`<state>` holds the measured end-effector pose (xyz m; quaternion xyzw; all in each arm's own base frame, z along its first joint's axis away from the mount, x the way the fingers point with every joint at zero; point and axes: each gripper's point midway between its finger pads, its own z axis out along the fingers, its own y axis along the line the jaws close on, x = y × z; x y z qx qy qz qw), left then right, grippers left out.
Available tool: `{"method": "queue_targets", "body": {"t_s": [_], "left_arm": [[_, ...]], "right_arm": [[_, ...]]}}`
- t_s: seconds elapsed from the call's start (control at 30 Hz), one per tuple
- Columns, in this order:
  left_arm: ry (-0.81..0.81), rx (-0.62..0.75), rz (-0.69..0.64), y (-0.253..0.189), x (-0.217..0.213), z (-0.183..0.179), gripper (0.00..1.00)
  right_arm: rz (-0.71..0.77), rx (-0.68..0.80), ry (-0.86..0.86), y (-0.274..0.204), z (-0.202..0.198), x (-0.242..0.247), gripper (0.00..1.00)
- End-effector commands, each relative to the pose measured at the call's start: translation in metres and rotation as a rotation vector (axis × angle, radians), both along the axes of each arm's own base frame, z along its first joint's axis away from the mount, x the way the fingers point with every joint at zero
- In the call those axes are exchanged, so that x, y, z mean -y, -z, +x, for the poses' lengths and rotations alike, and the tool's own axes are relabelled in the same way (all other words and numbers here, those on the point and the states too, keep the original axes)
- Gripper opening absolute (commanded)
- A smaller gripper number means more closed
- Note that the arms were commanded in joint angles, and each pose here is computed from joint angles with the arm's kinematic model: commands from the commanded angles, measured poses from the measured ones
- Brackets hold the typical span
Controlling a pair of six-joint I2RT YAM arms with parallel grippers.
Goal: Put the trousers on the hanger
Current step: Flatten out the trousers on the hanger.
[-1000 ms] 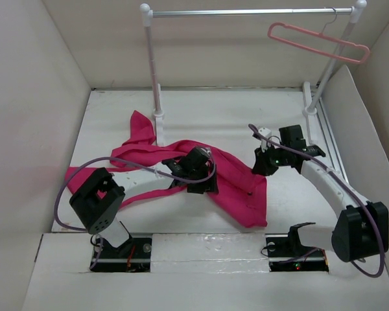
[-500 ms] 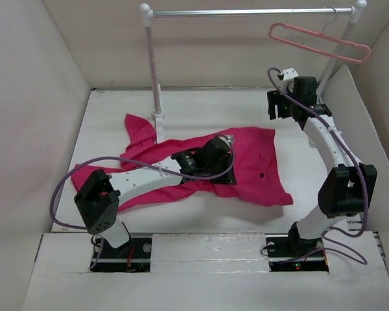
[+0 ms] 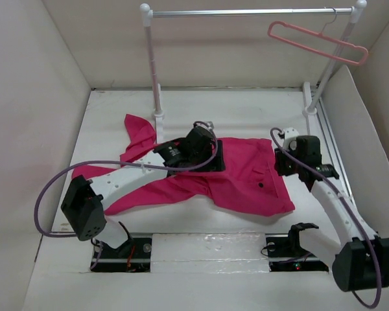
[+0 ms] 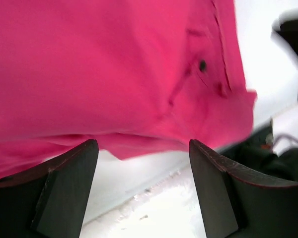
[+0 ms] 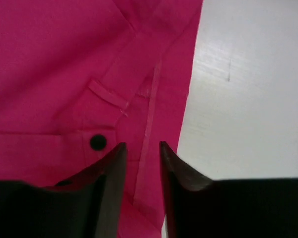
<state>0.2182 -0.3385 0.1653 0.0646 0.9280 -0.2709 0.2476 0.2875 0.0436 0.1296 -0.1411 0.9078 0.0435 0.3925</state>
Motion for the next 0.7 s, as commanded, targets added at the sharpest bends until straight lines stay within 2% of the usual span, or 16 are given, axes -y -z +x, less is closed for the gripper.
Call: {"method": "queue_targets", "body": {"t_s": [0.0, 0.03, 0.07, 0.1, 0.13, 0.2, 0.23, 0.3, 0.33, 0.47, 0.67], "left_arm": [[-0.086, 0.084, 0.073, -0.016, -0.043, 0.028, 0.70], [-0.095, 0.087, 0.080, -0.014, -0.049, 0.029, 0.70], [-0.102, 0.087, 0.088, -0.009, -0.055, 0.029, 0.70], [-0.113, 0.096, 0.073, -0.014, -0.062, 0.031, 0.70], [-0.105, 0.098, 0.073, -0.012, -0.065, 0.027, 0.70], [-0.115, 0.116, 0.053, -0.019, -0.072, 0.027, 0.70], [-0.126, 0.118, 0.053, -0.018, -0.076, 0.029, 0.70], [-0.125, 0.120, 0.050, -0.017, -0.080, 0.025, 0.69], [-0.122, 0.109, 0.047, -0.011, -0.082, 0.020, 0.68], [-0.143, 0.113, 0.046, -0.009, -0.090, 0.016, 0.63], [-0.240, 0.114, 0.130, 0.007, -0.125, 0.019, 0.52]], "right_arm": [[0.076, -0.051, 0.030, 0.028, -0.019, 0.003, 0.42], [0.077, -0.044, 0.033, 0.037, -0.017, 0.006, 0.73], [0.097, -0.053, 0.038, 0.042, -0.014, 0.009, 0.80], [0.113, -0.116, 0.027, 0.058, -0.012, 0.008, 0.83], [0.162, -0.108, -0.046, 0.057, -0.003, -0.004, 0.85], [0.240, -0.115, -0.145, 0.065, 0.007, -0.023, 0.78], [0.289, -0.092, -0.190, 0.067, 0.019, -0.033, 0.64], [0.317, -0.062, -0.196, 0.063, 0.030, -0.038, 0.62], [0.292, -0.001, -0.171, 0.051, 0.052, -0.032, 0.58], [0.228, 0.049, -0.094, 0.037, 0.081, -0.012, 0.62], [0.273, -0.022, -0.070, 0.058, 0.111, 0.004, 0.65]]}}
